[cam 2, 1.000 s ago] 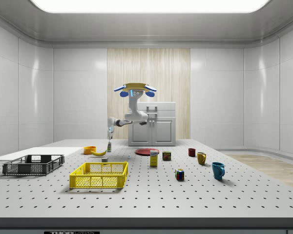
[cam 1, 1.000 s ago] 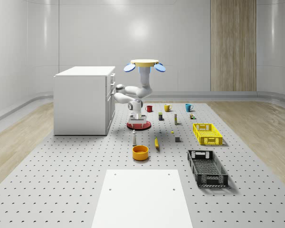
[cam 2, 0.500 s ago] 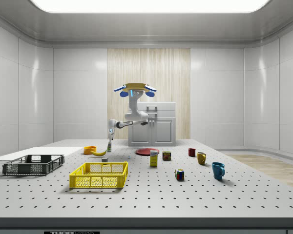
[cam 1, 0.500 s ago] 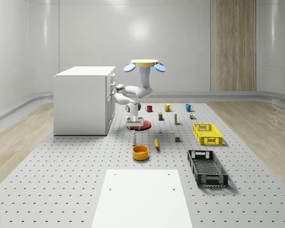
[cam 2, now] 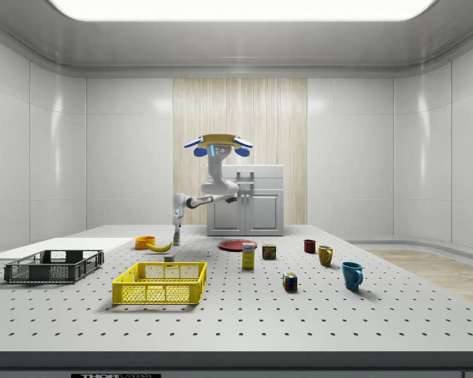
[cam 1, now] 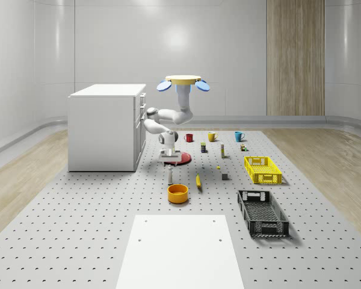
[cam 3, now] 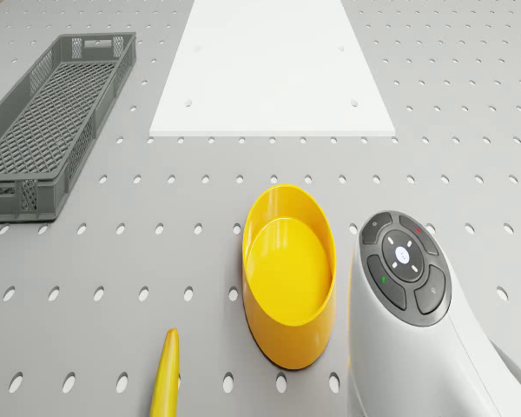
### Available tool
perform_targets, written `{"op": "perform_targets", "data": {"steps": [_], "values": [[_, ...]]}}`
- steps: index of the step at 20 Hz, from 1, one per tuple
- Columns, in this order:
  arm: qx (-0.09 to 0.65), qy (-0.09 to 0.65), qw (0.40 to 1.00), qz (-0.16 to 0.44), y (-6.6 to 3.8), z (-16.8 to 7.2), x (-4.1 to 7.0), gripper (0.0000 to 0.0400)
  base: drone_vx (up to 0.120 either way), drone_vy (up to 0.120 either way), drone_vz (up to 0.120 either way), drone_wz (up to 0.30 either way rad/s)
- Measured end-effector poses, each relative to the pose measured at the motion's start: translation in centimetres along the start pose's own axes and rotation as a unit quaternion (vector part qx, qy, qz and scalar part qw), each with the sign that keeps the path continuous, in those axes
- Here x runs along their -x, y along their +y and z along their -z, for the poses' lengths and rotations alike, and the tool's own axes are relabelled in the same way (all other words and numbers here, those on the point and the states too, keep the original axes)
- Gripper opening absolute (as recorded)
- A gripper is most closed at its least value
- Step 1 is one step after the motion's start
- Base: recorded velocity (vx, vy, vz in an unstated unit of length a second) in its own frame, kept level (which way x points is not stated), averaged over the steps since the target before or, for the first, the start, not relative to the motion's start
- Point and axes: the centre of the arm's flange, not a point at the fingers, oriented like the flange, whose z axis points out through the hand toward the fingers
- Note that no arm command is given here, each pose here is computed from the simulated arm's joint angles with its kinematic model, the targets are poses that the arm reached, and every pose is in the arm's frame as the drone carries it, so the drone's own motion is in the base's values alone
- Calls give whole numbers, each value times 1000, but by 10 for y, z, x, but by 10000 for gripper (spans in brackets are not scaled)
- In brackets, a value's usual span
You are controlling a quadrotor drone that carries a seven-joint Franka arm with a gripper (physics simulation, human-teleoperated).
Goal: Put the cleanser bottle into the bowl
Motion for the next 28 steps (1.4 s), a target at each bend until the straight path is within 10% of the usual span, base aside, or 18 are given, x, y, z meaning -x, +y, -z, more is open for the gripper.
{"op": "perform_targets", "data": {"steps": [3, 6, 10, 28], "values": [[0, 0, 1000, 0, -2, 0, 1, 378, 0, 0, 0, 0], [0, 0, 1000, 0, -3, -1, 1, 245, 0, 0, 0, 0], [0, 0, 1000, -1, -4, -1, 1, 170, 0, 0, 0, 0], [0, 0, 1000, 0, -4, 48, 2, 125, 33, 9, 0, 0]]}}
